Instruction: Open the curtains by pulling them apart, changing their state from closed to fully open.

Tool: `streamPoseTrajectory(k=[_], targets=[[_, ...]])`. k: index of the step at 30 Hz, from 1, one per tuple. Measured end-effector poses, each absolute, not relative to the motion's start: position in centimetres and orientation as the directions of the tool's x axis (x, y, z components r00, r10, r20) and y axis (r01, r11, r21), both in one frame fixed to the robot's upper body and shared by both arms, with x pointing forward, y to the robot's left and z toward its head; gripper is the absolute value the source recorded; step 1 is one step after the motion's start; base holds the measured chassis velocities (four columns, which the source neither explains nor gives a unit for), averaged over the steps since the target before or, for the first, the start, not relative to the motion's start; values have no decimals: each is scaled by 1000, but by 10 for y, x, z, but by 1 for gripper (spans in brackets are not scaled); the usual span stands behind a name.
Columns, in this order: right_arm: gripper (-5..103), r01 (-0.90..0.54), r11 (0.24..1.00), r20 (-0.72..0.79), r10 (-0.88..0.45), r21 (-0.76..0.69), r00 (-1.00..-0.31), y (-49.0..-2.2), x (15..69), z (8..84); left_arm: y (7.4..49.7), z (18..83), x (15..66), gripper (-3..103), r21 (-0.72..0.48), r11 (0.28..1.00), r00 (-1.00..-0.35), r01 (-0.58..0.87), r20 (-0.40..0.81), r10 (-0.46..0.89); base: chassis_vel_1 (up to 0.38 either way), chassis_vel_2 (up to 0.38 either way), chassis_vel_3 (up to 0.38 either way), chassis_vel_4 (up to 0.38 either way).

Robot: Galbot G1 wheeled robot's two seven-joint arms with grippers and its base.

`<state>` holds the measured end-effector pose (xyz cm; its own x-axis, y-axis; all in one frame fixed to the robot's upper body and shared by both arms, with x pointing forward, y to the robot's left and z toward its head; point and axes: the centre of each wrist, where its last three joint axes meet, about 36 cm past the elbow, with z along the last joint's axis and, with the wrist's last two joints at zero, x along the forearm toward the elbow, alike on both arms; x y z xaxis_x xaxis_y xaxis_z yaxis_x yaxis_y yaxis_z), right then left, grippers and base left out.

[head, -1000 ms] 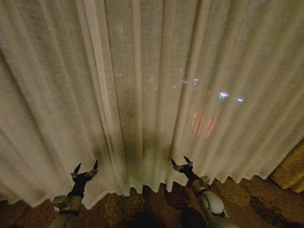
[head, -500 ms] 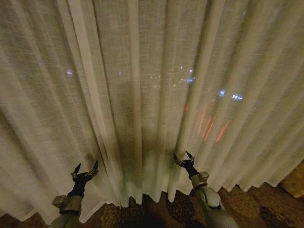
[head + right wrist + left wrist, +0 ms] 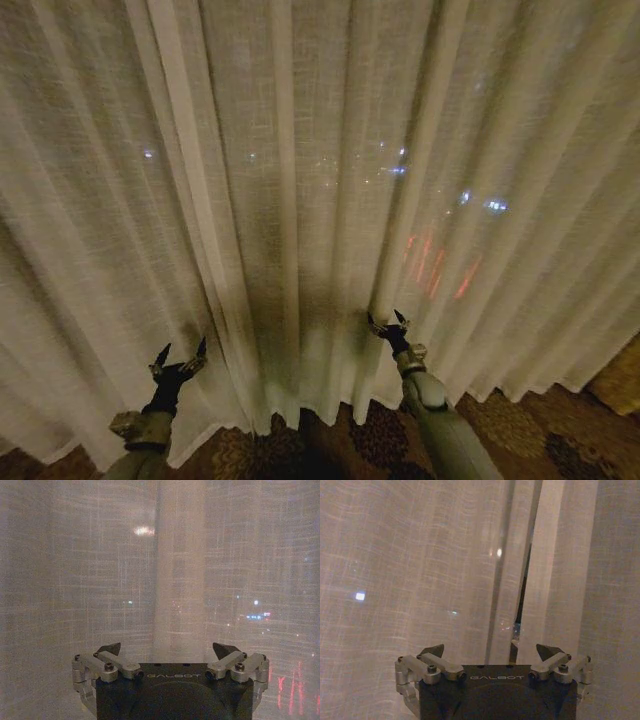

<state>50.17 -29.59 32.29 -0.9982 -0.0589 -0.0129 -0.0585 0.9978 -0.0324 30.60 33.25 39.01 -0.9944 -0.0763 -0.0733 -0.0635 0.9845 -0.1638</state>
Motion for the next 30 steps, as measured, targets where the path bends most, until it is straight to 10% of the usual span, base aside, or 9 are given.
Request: streamPoseTrajectory(k=[17,30], targets=[[99,-7,998,-33,-9,-67,-999,-299,579,322,332,390,306,100,-164,984,-994,-63,-73,-76,0,0,0,0],[57,-55,997,-58,-59,-59,-997,-290,573,321,333,390,306,100,-164,984,-994,-63,-73,-76,0,0,0,0]])
